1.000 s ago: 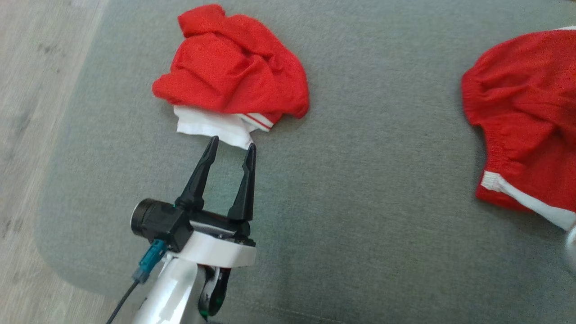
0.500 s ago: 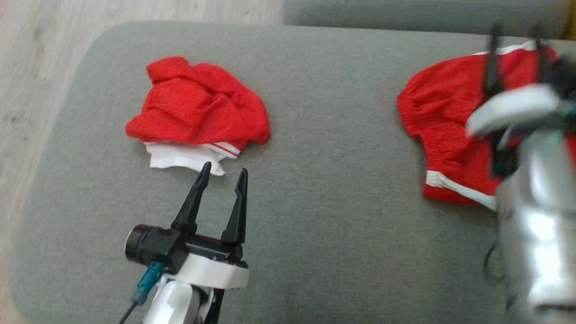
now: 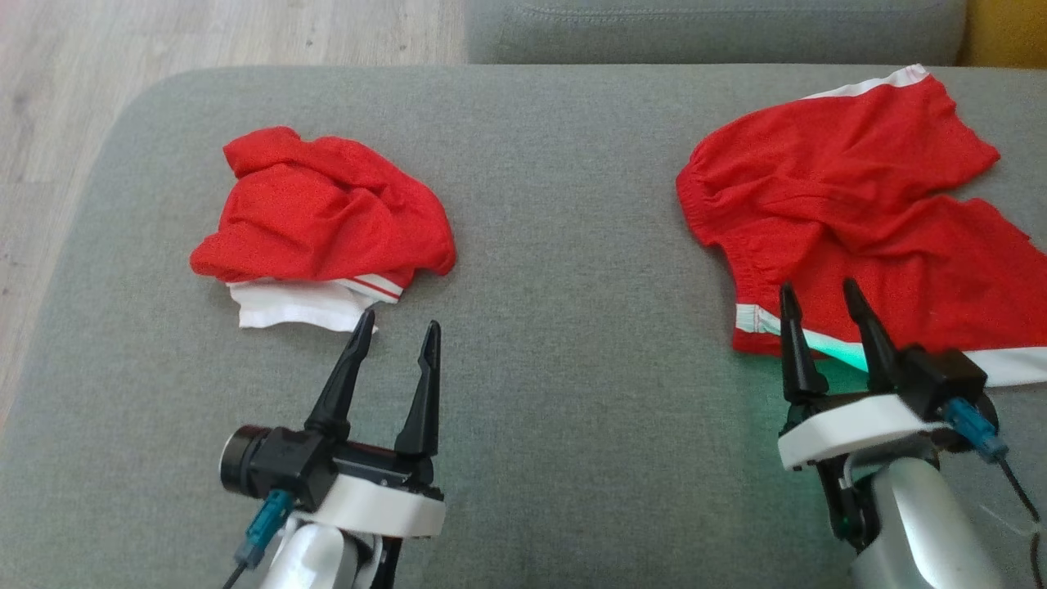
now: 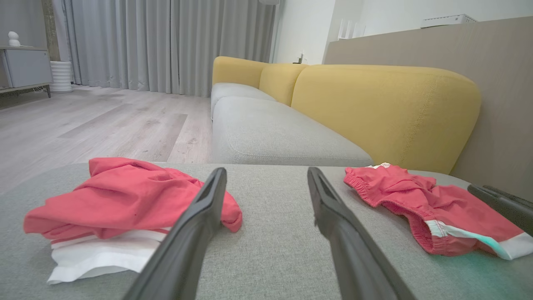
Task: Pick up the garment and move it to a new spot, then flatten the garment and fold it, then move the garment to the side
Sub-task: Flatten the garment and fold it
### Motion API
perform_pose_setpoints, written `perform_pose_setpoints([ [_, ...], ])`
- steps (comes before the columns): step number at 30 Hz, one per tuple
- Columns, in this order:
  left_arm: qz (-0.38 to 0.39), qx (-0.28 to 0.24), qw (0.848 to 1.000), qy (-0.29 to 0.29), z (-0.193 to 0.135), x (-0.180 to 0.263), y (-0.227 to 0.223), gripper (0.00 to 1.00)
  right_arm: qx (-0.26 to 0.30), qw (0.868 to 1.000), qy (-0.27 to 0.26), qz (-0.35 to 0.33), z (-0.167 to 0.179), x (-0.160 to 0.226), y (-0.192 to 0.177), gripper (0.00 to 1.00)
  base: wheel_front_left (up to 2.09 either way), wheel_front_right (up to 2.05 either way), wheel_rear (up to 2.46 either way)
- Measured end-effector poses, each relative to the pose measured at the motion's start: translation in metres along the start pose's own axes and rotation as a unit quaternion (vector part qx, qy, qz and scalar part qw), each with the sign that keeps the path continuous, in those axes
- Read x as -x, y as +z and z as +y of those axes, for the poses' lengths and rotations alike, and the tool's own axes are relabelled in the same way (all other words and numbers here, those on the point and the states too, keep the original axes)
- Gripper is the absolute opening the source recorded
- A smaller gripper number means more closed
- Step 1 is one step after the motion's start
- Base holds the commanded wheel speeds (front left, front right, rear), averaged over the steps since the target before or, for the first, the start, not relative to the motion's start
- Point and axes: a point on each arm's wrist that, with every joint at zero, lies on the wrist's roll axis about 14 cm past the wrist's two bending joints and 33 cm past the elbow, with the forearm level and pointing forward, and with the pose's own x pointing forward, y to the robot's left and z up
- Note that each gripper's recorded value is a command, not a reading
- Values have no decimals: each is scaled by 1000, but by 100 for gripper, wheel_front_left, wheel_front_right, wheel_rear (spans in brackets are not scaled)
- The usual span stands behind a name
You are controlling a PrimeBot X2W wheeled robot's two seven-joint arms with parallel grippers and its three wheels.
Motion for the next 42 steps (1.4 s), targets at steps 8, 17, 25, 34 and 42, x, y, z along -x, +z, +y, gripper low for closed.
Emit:
perform_pose_setpoints([
  [8, 9, 1, 1000, 8, 6, 2, -6, 100, 53, 995, 27, 77, 11, -9, -27, 100, 0, 0, 0],
  [17, 15, 1, 1000, 20, 14, 5, -10, 100, 63, 984, 25, 164, 8, -3, -67, 100, 0, 0, 0],
  [25, 20, 1, 999, 24, 18, 3, -13, 100, 60, 982, 39, 172, 16, -16, -73, 0, 0, 0, 0],
  [34, 14, -2, 1000, 22, 17, 1, -9, 100, 42, 983, 113, 141, 66, -20, -63, 0, 0, 0, 0],
  [42, 9, -3, 1000, 22, 17, 2, -5, 100, 34, 973, 181, 138, 111, -10, -61, 0, 0, 0, 0],
])
